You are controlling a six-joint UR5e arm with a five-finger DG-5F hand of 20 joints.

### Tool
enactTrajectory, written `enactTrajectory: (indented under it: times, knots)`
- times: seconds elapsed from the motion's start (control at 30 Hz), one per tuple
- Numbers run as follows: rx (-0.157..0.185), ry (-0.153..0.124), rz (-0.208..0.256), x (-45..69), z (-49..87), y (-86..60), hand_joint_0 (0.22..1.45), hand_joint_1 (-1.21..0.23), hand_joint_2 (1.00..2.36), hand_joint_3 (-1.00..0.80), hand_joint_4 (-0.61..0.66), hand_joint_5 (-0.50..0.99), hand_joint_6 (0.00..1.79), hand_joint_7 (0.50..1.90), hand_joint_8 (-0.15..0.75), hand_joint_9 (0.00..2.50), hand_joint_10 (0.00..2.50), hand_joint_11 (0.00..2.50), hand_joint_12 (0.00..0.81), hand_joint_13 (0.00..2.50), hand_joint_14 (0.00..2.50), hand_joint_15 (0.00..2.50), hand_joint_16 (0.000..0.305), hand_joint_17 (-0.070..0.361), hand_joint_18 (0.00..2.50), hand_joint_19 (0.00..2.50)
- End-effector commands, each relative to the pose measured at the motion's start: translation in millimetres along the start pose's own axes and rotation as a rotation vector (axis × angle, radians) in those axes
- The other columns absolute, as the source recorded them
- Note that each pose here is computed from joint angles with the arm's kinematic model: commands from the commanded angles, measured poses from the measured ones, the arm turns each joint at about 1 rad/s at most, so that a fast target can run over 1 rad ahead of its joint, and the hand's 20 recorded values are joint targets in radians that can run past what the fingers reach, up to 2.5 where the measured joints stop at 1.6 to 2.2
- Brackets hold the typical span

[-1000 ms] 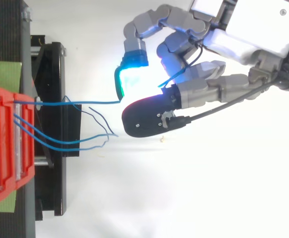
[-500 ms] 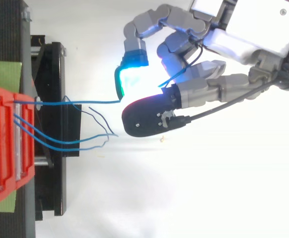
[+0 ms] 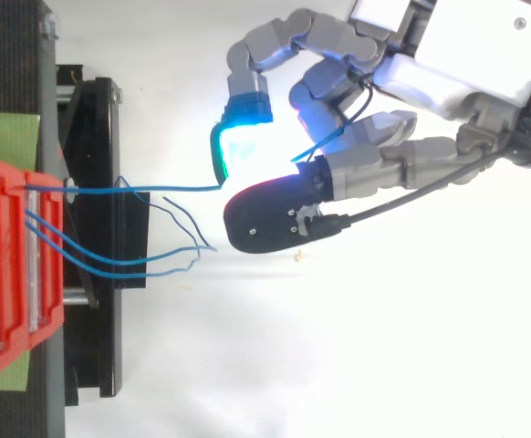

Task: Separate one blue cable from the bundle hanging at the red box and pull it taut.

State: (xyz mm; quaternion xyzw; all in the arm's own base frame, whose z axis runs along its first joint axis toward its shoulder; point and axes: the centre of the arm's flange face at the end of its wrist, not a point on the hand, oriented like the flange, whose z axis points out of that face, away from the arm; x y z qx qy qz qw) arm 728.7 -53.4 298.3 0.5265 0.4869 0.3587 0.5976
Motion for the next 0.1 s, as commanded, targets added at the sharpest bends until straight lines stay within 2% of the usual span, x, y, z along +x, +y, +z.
enactTrajectory:
  times: [0.0,0.07]
  knots:
    - [-0.001,-0.002,0.001,-1.0,0.4,0.3,0.66,-0.77,1.02,-0.04,0.15,-0.15,0.93,1.43,0.363,1.02,1.75,1.43,0.352,1.15,1.85,1.38,0.045,0.102,1.21,1.3]
    - [0.0,0.0,0.0,-0.8,0.2,-0.4,0.66,-0.77,1.02,-0.04,0.14,-0.15,0.93,1.42,0.363,1.02,1.76,1.41,0.352,1.16,1.86,1.37,0.045,0.102,1.21,1.29]
